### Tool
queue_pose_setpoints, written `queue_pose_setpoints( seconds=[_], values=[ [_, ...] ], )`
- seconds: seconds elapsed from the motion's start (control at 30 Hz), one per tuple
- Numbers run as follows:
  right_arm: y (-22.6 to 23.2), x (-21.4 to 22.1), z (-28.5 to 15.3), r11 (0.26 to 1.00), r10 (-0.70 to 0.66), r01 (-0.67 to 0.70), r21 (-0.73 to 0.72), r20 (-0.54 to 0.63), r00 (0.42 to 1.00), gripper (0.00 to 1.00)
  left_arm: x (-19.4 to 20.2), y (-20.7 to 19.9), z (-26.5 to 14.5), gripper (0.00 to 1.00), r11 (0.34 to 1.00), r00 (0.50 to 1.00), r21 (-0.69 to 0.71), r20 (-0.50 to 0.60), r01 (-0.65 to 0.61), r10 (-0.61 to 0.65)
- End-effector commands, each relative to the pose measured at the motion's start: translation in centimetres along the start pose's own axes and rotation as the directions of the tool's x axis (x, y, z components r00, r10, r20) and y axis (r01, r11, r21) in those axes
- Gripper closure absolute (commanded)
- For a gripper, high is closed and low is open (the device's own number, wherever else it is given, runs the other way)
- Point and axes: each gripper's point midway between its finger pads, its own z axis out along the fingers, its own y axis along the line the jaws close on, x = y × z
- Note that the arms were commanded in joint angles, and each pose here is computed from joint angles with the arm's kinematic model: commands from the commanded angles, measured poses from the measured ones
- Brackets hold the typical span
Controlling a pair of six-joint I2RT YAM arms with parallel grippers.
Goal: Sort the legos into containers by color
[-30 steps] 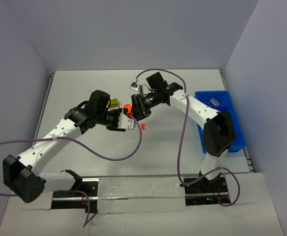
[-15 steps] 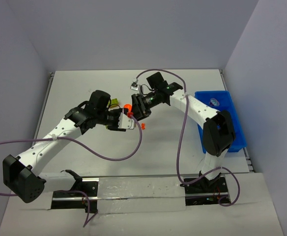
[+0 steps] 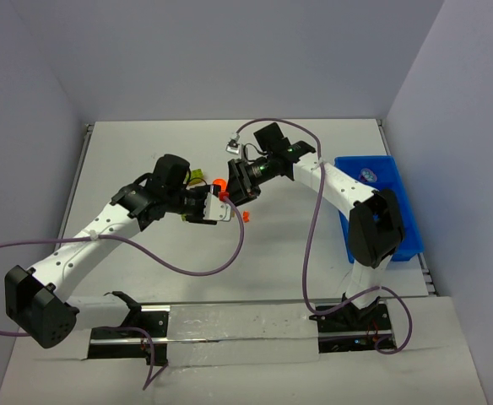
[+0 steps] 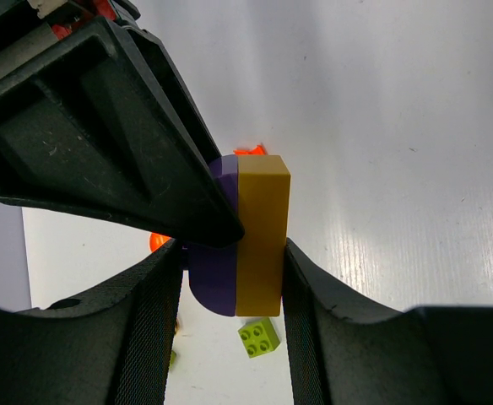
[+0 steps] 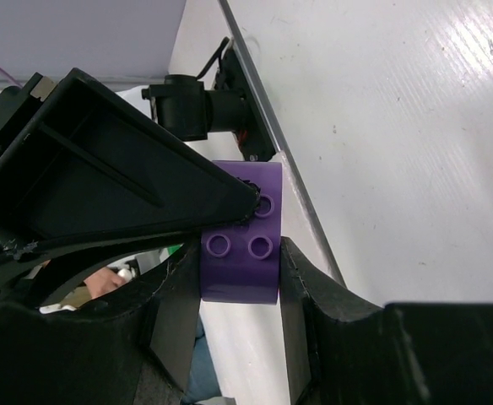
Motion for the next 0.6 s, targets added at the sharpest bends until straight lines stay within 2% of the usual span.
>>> queue_pose_setpoints(
  seconds=[0.0,0.07,0.17,0.27,0.3,0.33,0.37,0.5,0.57],
  values=[
    [1.2,-0.9,-0.7,0.998,-0.049,0.050,-0.048,0.034,0.998,0.66,-0.8,-0.4,0.4,0.98,1.000,0.999,0.017,0.034,-0.004,0.004],
    [1.3,-0.9,-0.7,0.998,-0.050,0.052,-0.048,0.035,0.998,0.80,-0.8,-0.4,0.4,0.96,1.000,0.999,0.018,0.033,-0.002,0.002],
    [1.3,-1.0,-0.9,0.997,-0.060,0.062,-0.042,0.042,0.997,1.00,-0.7,-0.5,0.3,0.81,1.000,1.000,0.017,0.030,0.003,-0.003],
    [1.5,-1.1,-1.3,0.996,-0.074,0.077,-0.042,0.053,0.996,1.00,-0.6,-0.8,0.3,0.56,1.000,0.999,0.023,0.028,0.015,-0.015],
    [1.6,-1.1,-1.4,0.996,-0.078,0.080,-0.040,0.057,0.995,1.00,-0.6,-0.8,0.2,0.27,0.999,0.999,0.020,0.026,0.028,-0.029],
    [1.7,-1.1,-1.6,0.995,-0.087,0.090,-0.041,0.062,0.994,1.00,-0.6,-0.7,0.1,0.13,0.999,0.999,0.015,0.023,0.035,-0.036],
    [1.9,-1.2,-1.9,0.994,-0.094,0.097,-0.041,0.069,0.993,1.00,-0.6,-0.6,0.0,0.03,0.999,0.998,0.005,0.022,0.053,-0.053],
    [1.6,-1.7,-3.6,0.992,-0.118,0.121,-0.019,0.115,0.986,1.00,-1.4,1.5,-1.5,0.01,0.978,0.982,-0.092,0.058,0.187,-0.182],
    [1.1,-2.5,-5.2,0.990,-0.141,0.141,0.010,0.163,0.977,1.00,-1.6,3.7,-3.1,0.01,0.921,0.932,-0.160,0.137,0.355,-0.335]
  ],
)
